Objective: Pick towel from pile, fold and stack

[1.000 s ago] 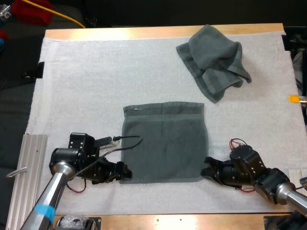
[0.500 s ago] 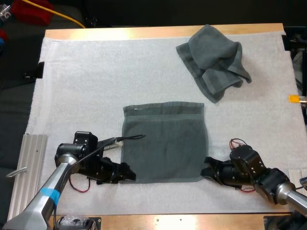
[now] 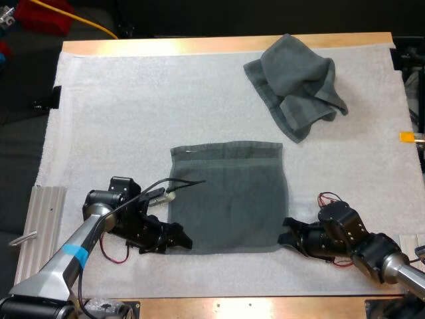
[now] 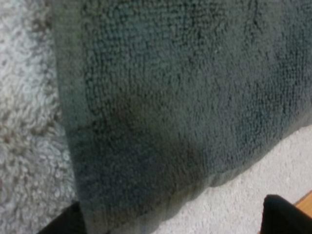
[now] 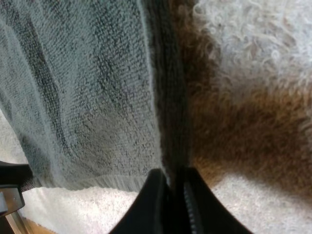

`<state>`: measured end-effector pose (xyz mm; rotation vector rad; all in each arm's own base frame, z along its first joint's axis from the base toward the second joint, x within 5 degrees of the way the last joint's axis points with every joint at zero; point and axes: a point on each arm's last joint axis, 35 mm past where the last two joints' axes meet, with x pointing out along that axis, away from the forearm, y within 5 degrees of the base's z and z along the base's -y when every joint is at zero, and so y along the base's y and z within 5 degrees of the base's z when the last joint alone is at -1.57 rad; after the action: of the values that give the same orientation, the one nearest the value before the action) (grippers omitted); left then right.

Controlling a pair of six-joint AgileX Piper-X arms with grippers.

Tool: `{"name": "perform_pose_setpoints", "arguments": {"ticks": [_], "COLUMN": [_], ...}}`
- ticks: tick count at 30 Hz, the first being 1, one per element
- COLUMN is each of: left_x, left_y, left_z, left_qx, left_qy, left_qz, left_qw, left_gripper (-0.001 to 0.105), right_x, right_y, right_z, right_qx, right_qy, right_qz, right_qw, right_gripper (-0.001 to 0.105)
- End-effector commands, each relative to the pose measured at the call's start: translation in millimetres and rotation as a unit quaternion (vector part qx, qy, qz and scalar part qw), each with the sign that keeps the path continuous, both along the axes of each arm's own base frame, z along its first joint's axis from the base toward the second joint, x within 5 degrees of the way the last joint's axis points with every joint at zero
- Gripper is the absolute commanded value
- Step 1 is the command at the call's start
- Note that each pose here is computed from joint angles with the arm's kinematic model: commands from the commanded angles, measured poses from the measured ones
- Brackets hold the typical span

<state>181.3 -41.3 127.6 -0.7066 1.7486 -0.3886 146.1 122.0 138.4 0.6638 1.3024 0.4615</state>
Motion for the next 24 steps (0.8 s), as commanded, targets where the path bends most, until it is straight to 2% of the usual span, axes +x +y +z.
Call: {"name": "perform_pose_setpoints", "arguments": {"ticks": [1,3,4,6,9,13,21,24], "left_x": [-8.4,-8.4,-8.4,-9.1,-9.9,-9.9,-5.8,-7.0], "left_y": [-2.9,-2.8,-2.7,-1.6,-0.2,0.2,1.0,1.2], "left_z": [-14.3,-14.4,-14.5,-15.2,-16.0,-16.3,-12.8,-5.0], "left_qx": [0.003,0.004,0.007,0.025,0.048,0.056,0.076,0.073], "left_qy": [0.023,0.023,0.023,0.024,0.025,0.027,0.011,-0.005], "left_qz": [-0.014,-0.014,-0.014,-0.017,-0.021,-0.019,-0.025,-0.034], "left_qw": [0.9996,0.9996,0.9996,0.9992,0.9983,0.9979,0.9967,0.9968], "left_gripper": [0.064,0.052,0.05,0.04,0.034,0.03,0.001,0.0], "right_x": [0.7,0.7,0.7,0.7,0.7,0.7,1.8,4.9], "right_y": [0.9,0.9,0.9,0.9,0.9,0.9,1.7,4.6], "right_z": [1.6,1.6,1.6,1.6,1.6,1.6,3.1,9.4], "right_qx": [0.007,0.007,0.007,0.007,0.007,0.007,0.008,0.014], "right_qy": [-0.002,-0.002,-0.002,-0.002,-0.002,-0.002,-0.005,-0.018], "right_qz": [0.004,0.004,0.004,0.004,0.004,0.004,0.005,0.009], "right_qw": [1.0,1.0,1.0,1.0,1.0,1.0,1.0,1.0], "right_gripper": [0.0,0.0,0.0,0.0,0.0,0.0,0.0,0.0]}}
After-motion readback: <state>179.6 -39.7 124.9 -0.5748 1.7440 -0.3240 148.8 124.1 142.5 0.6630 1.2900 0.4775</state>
